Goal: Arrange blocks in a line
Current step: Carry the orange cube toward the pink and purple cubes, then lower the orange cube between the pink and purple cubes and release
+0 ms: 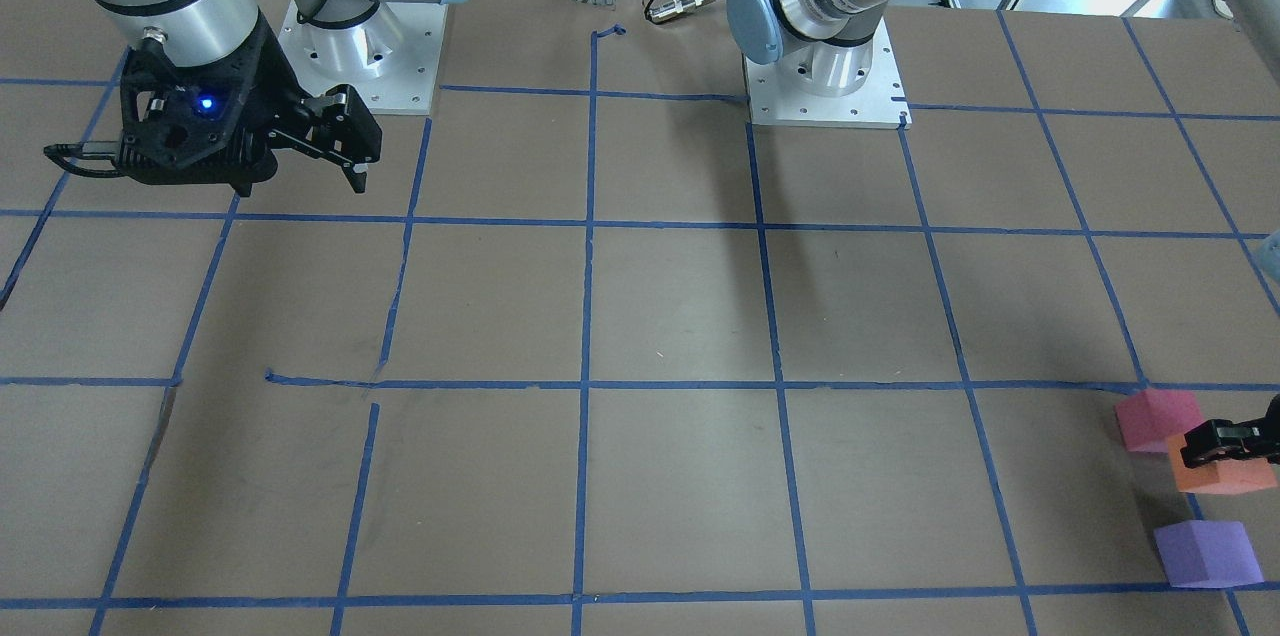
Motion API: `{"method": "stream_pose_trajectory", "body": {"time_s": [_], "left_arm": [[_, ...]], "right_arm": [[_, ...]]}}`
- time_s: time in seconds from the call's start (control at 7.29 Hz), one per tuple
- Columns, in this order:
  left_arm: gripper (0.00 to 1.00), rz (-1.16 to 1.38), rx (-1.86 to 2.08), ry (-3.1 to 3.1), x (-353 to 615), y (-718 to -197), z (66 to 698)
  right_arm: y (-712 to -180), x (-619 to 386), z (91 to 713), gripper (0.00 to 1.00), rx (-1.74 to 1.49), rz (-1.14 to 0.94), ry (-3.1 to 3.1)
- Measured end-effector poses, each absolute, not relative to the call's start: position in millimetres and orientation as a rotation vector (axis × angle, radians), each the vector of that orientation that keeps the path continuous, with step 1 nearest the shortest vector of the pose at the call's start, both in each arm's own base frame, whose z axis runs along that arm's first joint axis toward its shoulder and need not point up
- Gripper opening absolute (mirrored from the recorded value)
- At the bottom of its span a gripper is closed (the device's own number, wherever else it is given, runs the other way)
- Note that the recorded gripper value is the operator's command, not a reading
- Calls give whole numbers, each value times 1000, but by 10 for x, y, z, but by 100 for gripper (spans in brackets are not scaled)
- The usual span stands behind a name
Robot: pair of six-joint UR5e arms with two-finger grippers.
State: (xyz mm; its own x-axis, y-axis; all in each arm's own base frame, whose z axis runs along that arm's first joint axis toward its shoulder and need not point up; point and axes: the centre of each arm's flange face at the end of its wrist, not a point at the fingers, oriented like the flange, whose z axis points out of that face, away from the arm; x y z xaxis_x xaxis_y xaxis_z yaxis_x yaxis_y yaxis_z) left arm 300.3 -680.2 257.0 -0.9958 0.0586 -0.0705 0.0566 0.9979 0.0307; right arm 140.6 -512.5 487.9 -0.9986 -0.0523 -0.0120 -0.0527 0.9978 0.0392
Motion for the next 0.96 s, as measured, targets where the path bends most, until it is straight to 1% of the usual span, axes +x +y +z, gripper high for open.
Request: {"method": "stream_pose_trajectory", "body": {"time_s": [0.96], "left_arm": [[0, 69, 80, 3081, 3079, -6832, 2284]], "right_arm": [[-5120, 1409, 4853, 100, -79, 68, 3128]]}}
